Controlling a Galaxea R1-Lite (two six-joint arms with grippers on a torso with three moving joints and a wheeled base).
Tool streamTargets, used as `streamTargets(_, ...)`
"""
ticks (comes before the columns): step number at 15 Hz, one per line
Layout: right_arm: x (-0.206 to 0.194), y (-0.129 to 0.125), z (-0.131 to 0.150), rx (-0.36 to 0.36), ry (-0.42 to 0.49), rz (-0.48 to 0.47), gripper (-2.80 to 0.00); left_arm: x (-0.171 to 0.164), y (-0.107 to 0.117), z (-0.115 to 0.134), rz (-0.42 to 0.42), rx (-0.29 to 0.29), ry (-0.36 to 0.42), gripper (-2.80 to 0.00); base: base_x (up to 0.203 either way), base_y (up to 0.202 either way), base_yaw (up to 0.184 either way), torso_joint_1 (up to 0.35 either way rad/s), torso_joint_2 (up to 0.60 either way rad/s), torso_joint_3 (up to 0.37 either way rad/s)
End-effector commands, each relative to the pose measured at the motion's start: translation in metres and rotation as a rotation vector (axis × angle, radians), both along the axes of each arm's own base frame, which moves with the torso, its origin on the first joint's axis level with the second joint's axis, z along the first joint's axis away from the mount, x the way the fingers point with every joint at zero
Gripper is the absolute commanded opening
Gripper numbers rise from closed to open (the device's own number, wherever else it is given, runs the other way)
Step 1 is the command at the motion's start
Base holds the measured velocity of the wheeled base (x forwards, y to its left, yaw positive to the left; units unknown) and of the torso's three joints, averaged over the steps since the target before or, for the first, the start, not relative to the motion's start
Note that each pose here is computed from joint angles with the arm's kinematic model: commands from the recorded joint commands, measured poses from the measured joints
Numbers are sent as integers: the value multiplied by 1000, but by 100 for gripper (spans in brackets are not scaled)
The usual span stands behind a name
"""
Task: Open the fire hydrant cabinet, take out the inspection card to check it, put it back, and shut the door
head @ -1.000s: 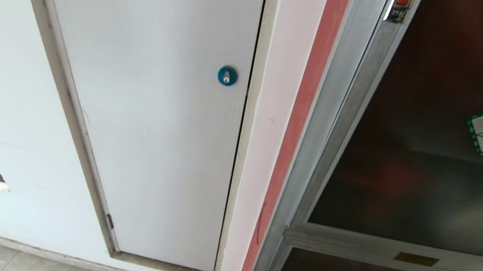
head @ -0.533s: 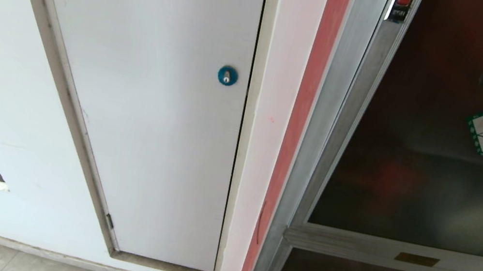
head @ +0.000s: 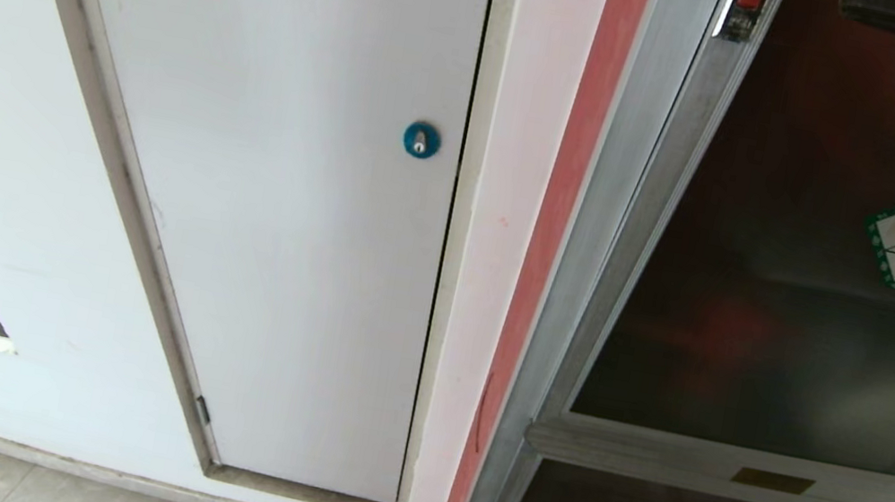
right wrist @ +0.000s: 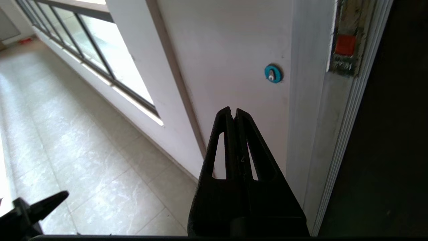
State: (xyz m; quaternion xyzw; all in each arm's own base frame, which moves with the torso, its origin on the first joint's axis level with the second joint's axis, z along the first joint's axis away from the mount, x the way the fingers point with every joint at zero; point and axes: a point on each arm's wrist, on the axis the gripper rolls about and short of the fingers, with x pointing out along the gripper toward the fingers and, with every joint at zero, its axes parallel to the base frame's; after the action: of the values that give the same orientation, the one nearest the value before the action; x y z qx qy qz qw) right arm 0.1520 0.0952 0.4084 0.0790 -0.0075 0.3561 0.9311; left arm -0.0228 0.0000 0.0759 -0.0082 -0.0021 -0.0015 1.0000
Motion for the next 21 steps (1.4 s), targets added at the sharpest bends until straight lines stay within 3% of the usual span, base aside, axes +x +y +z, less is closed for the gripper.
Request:
streamTargets(1, 14, 8, 3, 0, 2, -28, -280, 0, 0, 0, 0, 0, 0, -280, 0, 0, 0, 0, 0, 0)
streamTargets(11, 58, 11, 8, 6, 0, -163, -280, 0, 0, 0, 1, 0, 0, -280, 0, 0, 0, 0, 0, 0)
streamTargets(21, 82, 11, 7, 4, 6, -206, -280, 0, 0, 0, 0, 0, 0, -280, 0, 0, 0, 0, 0, 0)
